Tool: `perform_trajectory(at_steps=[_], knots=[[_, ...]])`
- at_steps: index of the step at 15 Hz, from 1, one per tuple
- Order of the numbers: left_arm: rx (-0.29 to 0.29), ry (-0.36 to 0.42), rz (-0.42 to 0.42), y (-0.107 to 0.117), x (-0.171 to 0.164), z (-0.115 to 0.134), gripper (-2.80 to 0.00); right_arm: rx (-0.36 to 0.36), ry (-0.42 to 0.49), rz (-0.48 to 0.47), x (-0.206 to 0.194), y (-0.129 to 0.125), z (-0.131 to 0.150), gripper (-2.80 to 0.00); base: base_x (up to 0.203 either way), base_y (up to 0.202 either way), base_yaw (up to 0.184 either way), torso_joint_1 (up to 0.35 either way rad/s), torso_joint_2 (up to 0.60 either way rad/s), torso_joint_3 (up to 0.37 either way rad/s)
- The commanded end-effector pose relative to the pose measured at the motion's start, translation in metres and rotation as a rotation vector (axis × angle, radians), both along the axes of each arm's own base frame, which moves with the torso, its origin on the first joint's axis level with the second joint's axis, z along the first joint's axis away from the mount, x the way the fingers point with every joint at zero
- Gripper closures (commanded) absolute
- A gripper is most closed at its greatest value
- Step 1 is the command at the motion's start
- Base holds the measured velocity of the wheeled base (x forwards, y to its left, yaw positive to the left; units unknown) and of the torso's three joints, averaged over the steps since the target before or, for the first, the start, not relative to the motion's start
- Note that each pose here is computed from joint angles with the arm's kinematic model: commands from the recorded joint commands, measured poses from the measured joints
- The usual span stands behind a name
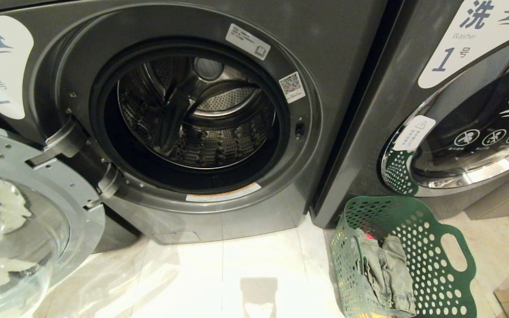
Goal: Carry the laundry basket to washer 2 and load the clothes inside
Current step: Place the clothes into the washing machine
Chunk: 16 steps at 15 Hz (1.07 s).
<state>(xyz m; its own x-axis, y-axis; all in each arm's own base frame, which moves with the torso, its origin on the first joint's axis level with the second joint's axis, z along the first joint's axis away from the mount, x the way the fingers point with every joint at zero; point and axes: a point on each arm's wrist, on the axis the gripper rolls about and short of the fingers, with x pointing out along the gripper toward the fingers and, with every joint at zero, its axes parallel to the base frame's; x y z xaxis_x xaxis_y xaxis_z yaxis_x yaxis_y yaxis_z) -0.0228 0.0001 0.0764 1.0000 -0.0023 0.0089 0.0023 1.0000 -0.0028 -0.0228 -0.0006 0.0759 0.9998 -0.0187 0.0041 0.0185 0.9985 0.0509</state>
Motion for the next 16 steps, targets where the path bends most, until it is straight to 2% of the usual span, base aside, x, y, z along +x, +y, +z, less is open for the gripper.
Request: perform_trajectory(at_steps=[1, 16], knots=[[0.0, 0.001, 0.001, 0.0, 0.0001, 0.0001, 0.0, 0.0, 0.001, 0.0, 0.0001, 0.0, 0.0001, 0.0, 0.0, 0.0, 0.0, 0.0, 0.0, 0.0], [0.0, 0.001, 0.001, 0.0, 0.0001, 0.0001, 0.0, 0.0, 0.001, 0.0, 0.0001, 0.0, 0.0001, 0.0, 0.0, 0.0, 0.0, 0.0, 0.0, 0.0]])
